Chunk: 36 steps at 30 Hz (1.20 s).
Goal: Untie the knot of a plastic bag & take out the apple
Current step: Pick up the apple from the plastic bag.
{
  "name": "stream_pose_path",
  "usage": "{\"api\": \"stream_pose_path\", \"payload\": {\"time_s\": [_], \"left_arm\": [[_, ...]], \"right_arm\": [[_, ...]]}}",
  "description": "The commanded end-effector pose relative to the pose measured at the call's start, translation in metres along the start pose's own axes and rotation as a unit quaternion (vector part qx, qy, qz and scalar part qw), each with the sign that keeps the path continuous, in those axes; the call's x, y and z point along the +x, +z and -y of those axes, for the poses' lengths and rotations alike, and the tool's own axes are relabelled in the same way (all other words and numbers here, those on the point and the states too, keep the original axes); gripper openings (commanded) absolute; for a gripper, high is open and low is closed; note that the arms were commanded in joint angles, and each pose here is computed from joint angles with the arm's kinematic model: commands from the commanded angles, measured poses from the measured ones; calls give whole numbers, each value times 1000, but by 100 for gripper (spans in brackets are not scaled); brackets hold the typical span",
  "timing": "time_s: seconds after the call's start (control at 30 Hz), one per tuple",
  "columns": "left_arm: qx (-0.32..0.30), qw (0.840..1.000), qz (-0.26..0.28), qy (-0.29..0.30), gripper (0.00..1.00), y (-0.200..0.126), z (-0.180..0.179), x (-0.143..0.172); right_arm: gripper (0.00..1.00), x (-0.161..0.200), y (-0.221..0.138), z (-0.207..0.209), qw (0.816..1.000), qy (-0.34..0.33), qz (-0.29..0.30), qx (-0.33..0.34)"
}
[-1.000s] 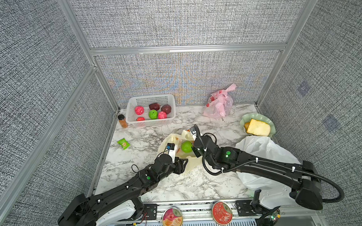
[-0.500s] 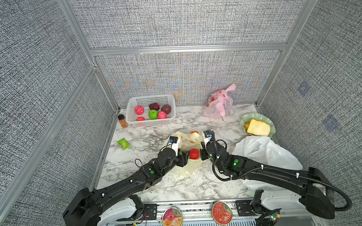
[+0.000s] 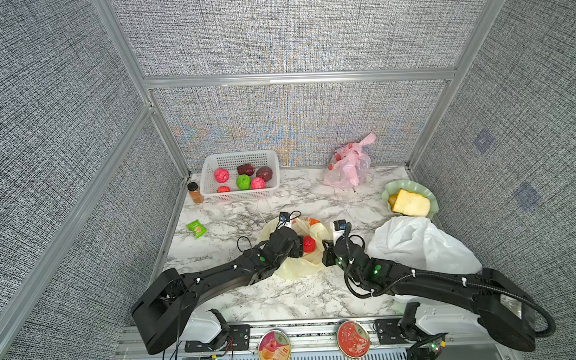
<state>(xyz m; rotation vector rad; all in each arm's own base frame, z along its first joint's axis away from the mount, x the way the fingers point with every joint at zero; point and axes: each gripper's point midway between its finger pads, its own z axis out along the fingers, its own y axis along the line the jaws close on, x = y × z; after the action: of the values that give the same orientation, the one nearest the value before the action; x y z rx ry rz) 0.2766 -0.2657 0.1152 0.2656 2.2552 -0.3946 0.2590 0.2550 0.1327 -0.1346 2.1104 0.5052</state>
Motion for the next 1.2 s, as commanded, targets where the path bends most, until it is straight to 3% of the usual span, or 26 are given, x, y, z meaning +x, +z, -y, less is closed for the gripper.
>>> {"api": "stream_pose_path", "payload": {"time_s": [0.0, 0.23, 0.43, 0.53, 0.7, 0.97, 1.17], "left_arm": [[-27, 999, -26, 21, 75, 0, -13, 12], [1, 996, -77, 32, 75, 6, -3, 35], [49, 997, -55, 11, 75, -8, 17, 10], [30, 999, -25, 14, 75, -10, 10, -3], [-38, 997, -63, -27, 75, 5, -20, 6], [-31, 997, -58, -26, 75, 20, -12, -2], [-47, 994, -91, -24, 76, 42, -19, 15]], "right_arm": [[0, 1, 2, -7, 1000, 24, -4, -16], [0, 13, 11, -5, 999, 23, -29, -2], [0, 19, 10, 2, 999, 33, -37, 10], [0, 22, 10, 7, 998, 44, -35, 13], [0, 25, 12, 5, 998, 48, -40, 7], [0, 33, 23, -3, 997, 44, -56, -6], [0, 35, 31, -13, 997, 41, -66, -17]]}}
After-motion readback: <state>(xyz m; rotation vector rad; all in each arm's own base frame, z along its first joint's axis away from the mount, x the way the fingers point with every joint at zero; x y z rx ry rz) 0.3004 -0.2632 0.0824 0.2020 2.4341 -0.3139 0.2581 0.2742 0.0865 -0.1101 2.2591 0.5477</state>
